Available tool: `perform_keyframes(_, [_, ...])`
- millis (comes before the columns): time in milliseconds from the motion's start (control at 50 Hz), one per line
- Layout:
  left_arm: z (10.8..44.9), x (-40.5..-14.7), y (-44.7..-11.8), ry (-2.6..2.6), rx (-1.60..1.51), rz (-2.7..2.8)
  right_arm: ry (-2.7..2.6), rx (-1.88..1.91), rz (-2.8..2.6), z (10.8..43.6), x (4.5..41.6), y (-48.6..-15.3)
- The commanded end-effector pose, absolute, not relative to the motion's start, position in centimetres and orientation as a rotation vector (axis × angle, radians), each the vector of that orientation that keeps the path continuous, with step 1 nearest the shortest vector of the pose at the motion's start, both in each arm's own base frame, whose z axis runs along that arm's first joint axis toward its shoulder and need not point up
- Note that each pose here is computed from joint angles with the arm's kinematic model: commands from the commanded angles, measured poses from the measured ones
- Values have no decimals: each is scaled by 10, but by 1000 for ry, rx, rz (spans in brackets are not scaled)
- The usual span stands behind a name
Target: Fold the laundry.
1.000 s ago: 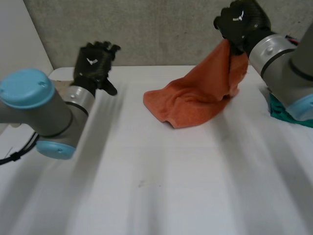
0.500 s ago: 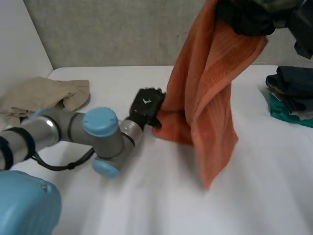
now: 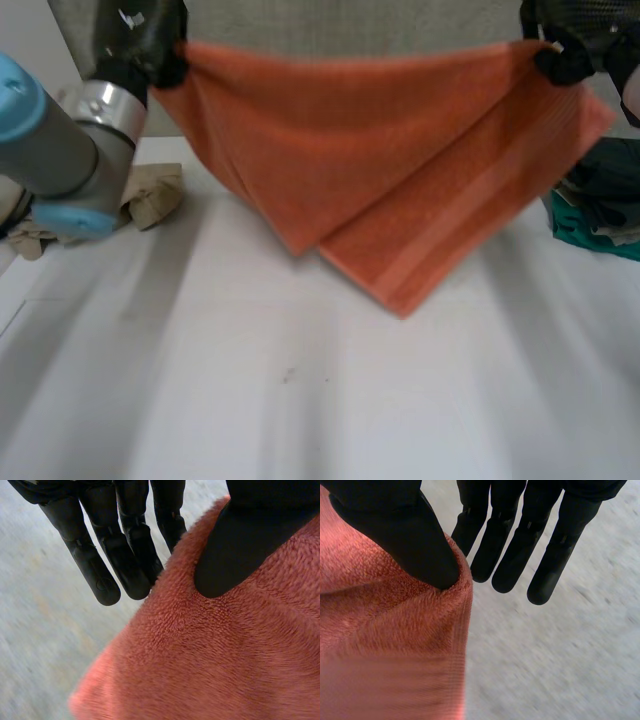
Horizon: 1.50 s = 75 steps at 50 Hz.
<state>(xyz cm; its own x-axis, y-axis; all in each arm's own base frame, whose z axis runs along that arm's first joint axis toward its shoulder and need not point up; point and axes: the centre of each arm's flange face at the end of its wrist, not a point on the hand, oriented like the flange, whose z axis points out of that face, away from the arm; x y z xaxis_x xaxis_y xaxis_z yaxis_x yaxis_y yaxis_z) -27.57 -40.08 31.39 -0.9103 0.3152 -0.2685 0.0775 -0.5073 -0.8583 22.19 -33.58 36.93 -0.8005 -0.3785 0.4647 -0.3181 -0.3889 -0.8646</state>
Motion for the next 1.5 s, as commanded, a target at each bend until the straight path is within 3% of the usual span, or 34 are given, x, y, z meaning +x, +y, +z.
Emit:
perform_keyframes(20, [365, -269, -426, -1212, -504, 2742, 1689, -721, -2688, 399, 229, -395])
perform_keyframes(120, [397, -265, -429, -1053, -404, 2848, 1522, -612, -2829, 420, 241, -409])
perform_keyframes(220, [384, -269, -427, -1106, -421, 2812, 1536, -636, -2790, 408, 251, -409])
perform_keyframes(380, [303, -260, -402, -1493, -535, 2602, 1932, -774, -2477, 313, 248, -407])
perform_keyframes(560, [198, -249, -332, -1889, -740, 2200, 2356, -1137, -1950, 185, 235, -355])
perform_keyframes(640, [166, -240, -309, -2017, -839, 2101, 2394, -1243, -1796, 157, 233, -332])
perform_keyframes(740, [146, -227, -301, -2120, -955, 2070, 2383, -1279, -1733, 149, 231, -318])
perform_keyframes(900, [144, -209, -314, -2191, -910, 2102, 2393, -1264, -1729, 148, 225, -318])
perform_keyframes(1260, [122, -200, -303, -2357, -914, 1869, 2411, -1241, -1748, 151, 218, -322])
perform_keyframes(1420, [110, -192, -317, -2396, -886, 1843, 2411, -1237, -1753, 153, 218, -322])
perform_keyframes(1500, [119, -194, -323, -2383, -879, 1888, 2384, -1225, -1824, 171, 216, -322])
